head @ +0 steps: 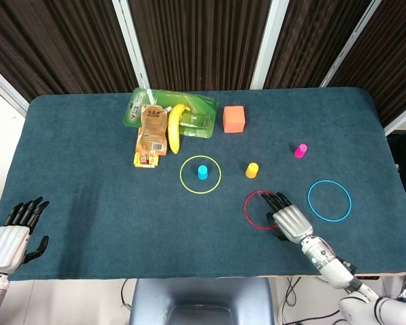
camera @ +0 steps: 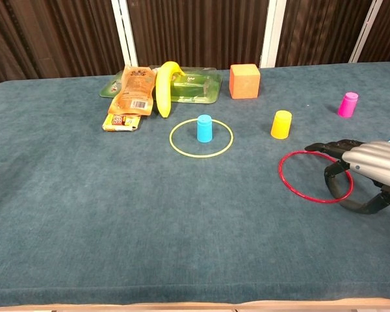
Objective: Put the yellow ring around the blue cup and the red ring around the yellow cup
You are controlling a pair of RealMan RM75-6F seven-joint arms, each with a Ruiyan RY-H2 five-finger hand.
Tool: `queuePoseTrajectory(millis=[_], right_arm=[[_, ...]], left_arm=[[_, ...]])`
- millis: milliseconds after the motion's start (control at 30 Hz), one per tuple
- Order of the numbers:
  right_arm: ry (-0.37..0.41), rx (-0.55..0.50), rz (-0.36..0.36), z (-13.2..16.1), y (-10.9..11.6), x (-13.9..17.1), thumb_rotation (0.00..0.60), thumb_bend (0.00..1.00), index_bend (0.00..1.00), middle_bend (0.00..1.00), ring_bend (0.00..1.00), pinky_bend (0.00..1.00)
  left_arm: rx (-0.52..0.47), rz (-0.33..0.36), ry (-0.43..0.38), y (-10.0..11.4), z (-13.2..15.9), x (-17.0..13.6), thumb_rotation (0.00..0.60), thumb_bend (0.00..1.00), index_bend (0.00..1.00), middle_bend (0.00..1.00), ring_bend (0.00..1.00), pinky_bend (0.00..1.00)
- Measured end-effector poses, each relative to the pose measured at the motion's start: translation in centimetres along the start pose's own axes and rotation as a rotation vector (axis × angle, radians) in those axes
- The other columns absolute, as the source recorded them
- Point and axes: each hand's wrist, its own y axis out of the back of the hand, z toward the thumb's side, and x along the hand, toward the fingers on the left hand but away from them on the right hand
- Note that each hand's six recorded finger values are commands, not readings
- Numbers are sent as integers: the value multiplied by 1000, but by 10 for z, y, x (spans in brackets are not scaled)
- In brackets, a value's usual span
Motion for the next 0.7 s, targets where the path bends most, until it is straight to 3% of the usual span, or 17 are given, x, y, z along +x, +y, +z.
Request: queuePoseTrajectory(millis=[367, 700], right_arm=[[-4, 5, 19, -1, -4, 0, 600, 511, 725, 43, 0, 0], [-3, 1, -3, -1, 1, 0, 600, 625, 836, 83, 0, 0]], left_arm=[[0, 4, 0, 2, 1, -2, 600, 455, 0, 0, 0, 0], [1, 6, 0, 1, 0, 0, 600, 455, 0, 0, 0, 0]])
